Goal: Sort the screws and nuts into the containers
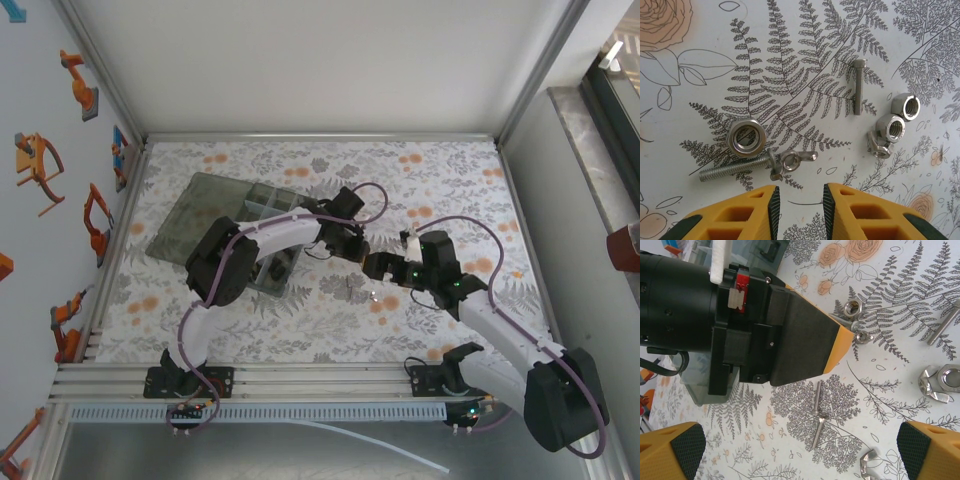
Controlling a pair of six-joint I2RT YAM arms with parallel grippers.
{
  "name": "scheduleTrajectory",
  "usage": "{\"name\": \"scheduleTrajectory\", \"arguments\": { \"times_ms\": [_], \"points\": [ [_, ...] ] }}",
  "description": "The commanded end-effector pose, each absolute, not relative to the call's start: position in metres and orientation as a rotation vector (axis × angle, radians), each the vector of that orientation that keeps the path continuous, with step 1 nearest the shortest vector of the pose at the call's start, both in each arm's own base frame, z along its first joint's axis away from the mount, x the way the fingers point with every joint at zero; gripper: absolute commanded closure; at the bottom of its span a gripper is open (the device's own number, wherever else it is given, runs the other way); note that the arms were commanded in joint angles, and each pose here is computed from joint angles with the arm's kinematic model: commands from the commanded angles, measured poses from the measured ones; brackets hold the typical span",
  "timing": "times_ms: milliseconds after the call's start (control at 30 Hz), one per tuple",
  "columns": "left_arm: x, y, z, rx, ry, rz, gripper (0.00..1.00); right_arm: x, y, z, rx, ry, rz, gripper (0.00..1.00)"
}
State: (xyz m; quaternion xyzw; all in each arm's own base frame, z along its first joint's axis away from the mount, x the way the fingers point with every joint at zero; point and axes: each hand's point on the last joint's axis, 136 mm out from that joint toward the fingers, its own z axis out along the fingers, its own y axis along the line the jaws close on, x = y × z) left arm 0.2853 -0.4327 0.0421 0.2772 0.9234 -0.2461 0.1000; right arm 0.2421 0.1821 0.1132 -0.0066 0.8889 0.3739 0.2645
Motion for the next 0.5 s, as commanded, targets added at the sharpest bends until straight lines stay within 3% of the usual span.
{"name": "scheduleTrajectory", "arguments": {
  "times_ms": [0,467],
  "points": [
    [0.2815,-0.4296,0.0311,0.818,2.773,-0.685,0.73,0.2477,0.1832,0.122,-0.011,2.376,1.025,0.0],
    [0.2891,-0.4337,0.0213,0.76,2.795,-0.669,0.73,0.2498,0.1847,0.1255,-0.021,2.369,1.029,0.0]
  ]
}}
